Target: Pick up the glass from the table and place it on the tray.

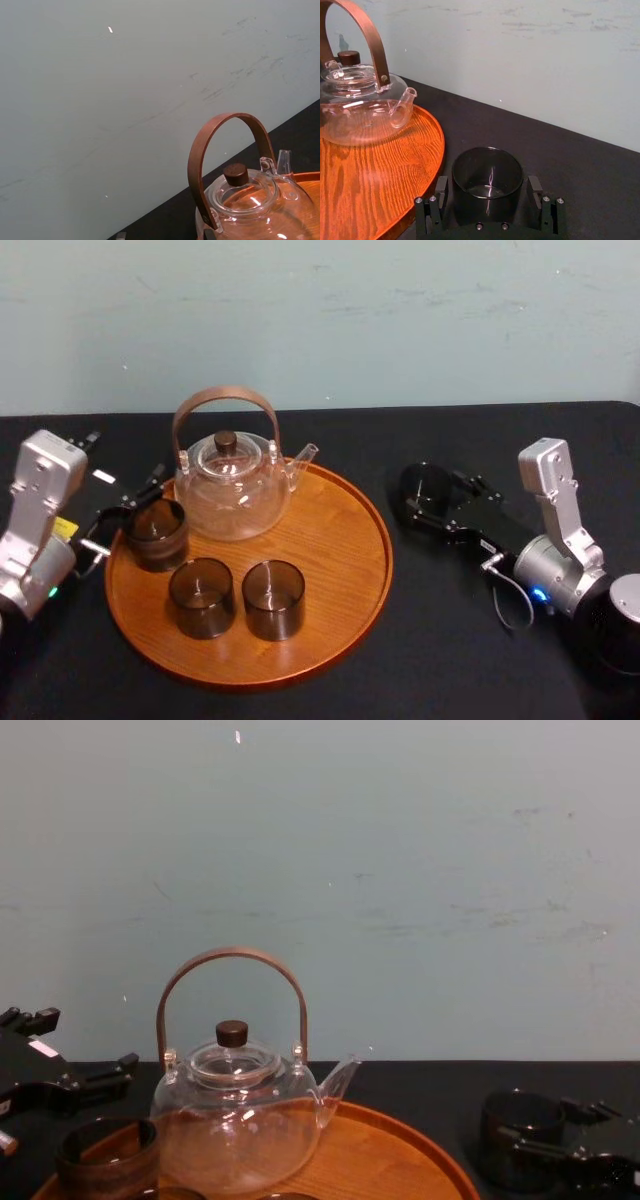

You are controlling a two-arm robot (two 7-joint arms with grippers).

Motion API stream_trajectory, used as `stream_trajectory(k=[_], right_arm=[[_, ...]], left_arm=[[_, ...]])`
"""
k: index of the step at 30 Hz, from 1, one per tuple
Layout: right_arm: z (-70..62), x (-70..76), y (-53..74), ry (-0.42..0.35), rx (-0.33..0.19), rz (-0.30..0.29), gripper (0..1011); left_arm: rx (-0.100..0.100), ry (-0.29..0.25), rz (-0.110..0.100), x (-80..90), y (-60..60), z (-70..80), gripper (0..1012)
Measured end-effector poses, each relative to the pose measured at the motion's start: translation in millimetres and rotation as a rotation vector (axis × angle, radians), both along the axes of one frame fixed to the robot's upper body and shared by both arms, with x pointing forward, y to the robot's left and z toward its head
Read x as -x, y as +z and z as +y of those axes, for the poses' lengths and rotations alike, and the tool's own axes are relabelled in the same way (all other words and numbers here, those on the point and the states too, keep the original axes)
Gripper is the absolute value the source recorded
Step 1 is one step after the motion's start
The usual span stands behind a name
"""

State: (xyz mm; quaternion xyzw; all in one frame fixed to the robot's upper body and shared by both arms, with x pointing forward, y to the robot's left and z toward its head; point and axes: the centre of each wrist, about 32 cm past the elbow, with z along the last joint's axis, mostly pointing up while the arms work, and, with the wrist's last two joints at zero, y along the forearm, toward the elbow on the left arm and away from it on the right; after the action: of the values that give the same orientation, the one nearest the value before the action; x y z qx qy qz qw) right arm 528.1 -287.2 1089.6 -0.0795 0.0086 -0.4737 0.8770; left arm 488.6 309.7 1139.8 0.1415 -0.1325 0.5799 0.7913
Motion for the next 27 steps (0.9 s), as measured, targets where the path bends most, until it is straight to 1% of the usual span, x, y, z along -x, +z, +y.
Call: stream_trajectory(k=[6, 16, 27], right_arm=[[-0.4, -8.3, -4.7, 0.001, 0.000, 0.007, 1002], [1.1, -17.5, -10.8, 0.010, -0.005, 0.012, 1002], [0.8, -16.9, -10.1, 0.010, -0.004, 0.011, 1003]], left_arm=[[0.000, 0.000, 0.000, 0.0, 0.0, 0.0, 1001], [0.000, 0.000, 0.000, 0.0, 0.0, 0.0, 1001], [0.000, 0.000, 0.000, 0.0, 0.0, 0.0, 1001]])
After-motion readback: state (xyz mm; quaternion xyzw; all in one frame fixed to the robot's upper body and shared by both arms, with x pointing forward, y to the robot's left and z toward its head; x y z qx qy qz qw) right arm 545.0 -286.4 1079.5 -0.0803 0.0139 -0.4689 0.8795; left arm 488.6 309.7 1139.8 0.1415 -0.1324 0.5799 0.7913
